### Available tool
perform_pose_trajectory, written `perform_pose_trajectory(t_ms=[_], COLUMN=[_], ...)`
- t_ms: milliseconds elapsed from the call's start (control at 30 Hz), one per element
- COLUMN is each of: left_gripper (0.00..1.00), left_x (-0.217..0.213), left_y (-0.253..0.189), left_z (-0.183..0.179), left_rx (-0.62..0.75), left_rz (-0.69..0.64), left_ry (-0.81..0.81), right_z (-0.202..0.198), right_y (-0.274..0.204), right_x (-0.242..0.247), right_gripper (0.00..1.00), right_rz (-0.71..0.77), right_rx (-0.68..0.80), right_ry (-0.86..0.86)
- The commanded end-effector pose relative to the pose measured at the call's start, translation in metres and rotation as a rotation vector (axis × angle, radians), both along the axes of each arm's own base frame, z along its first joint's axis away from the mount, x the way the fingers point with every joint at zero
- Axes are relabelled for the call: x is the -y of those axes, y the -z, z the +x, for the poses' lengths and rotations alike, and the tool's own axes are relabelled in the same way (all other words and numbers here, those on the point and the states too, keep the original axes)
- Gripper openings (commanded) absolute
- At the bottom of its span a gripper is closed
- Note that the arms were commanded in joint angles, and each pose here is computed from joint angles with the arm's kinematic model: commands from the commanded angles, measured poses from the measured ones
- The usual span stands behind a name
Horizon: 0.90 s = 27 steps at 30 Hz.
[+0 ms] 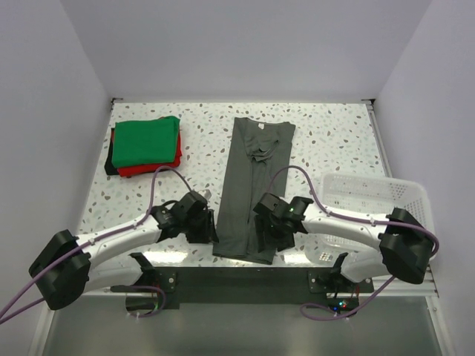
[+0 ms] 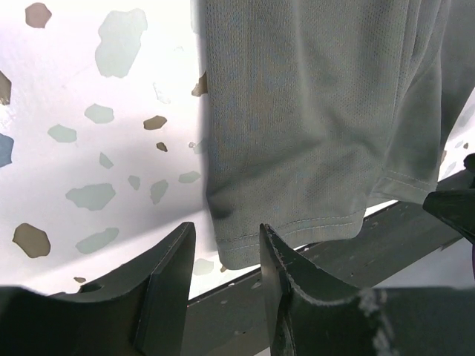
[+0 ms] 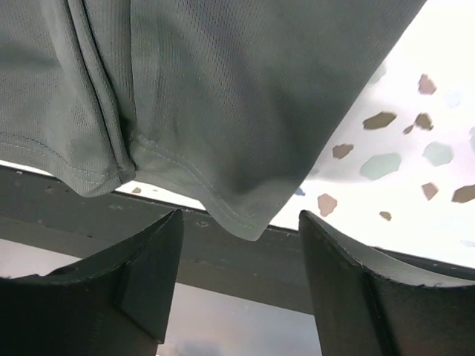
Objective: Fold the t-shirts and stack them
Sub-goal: Fold the tshirt
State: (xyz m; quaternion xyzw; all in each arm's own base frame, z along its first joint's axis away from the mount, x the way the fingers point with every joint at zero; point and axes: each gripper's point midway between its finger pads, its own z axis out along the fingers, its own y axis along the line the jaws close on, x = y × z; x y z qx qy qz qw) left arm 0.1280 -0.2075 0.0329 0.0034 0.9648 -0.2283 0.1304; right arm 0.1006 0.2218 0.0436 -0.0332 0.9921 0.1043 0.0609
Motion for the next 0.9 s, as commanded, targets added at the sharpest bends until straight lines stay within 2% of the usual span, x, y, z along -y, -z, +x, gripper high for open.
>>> perform_pose_trajectory(t_ms=[0, 300, 533, 633, 867], left_gripper=[0.45, 0.46, 0.5, 0.51, 0.5], left_x=[0.007, 0.004, -0.004, -0.004, -0.001], left_y=[-0.004, 0.001, 0.009, 0.012, 0.02], left_z=[0.001, -0.003, -0.01, -0.014, -0.025], left_rx=[0.012, -0.016, -0.06, -0.071, -0.112], left_rz=[-0.04, -0.013, 0.029, 0.022, -0.015], left_ry=[0.019, 0.025, 0.031, 0.036, 0.053], right_z=[-0.006, -0.017, -0.021, -0.023, -0.026], right_y=[0.001, 0.022, 0.03, 0.031, 0.033], right_x=[-0.006, -0.006, -0.004, -0.003, 0.002], right_gripper=[0.65, 0.47, 0.29, 0.25, 0.24], right_rz=[0.036, 0.024, 0.032, 0.029, 0.019], right_rx=[-0.017, -0.083, -0.1, -0.11, -0.115], right_ry=[0.068, 0.072, 0.096, 0.101, 0.119])
